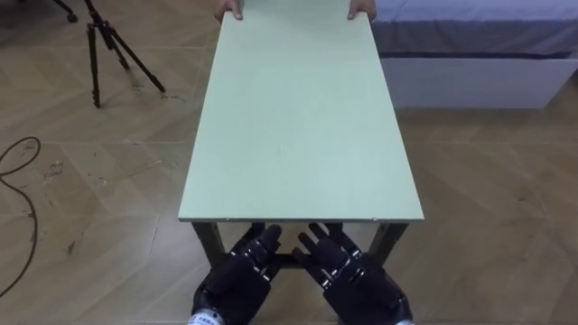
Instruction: Move table with human
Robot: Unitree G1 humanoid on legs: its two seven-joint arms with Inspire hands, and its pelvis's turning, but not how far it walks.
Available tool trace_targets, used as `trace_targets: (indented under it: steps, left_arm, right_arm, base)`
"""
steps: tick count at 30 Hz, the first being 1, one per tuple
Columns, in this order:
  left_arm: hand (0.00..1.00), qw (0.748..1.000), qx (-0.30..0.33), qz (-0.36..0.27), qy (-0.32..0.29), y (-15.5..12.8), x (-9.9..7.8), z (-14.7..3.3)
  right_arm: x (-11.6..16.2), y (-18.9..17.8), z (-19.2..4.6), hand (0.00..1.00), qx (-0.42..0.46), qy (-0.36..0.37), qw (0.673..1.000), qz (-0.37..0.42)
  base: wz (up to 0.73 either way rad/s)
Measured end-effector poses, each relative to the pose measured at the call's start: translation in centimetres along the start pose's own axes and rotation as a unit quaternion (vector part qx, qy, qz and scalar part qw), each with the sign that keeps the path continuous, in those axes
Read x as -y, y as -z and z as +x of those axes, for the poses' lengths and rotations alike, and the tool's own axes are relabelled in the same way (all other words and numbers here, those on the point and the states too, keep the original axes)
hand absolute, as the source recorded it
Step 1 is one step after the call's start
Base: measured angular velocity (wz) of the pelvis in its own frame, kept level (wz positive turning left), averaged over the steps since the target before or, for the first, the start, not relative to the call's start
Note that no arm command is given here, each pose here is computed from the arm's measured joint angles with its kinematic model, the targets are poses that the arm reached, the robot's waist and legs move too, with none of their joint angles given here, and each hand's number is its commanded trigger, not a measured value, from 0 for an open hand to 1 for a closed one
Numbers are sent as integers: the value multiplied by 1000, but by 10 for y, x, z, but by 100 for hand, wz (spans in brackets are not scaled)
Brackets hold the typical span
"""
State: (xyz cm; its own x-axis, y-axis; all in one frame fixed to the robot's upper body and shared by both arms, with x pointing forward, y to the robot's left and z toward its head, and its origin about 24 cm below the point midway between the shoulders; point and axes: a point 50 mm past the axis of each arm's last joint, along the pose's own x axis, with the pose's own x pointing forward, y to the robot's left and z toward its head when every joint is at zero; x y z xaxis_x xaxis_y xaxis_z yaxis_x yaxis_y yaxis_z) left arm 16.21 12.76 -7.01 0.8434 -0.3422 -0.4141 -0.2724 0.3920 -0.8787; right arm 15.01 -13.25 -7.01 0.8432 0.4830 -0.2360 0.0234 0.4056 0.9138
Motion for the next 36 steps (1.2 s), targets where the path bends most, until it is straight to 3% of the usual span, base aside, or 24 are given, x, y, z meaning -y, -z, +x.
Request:
trace_targets:
  steps: [5,15,36]
  left_arm:
    - [0,1000,5,-2,15,-4,6,0]
    - [0,997,73,-34,19,-32,6,-3]
    - [0,995,78,-55,-1,-40,11,4]
  right_arm:
    - [-1,-2,1,0,0,-3,1000,-3]
    - [0,-10,0,0,20,7,1000,15]
    - [4,-39,5,0,94,77,990,69]
  base:
    - [0]
    - [0]
    - [0]
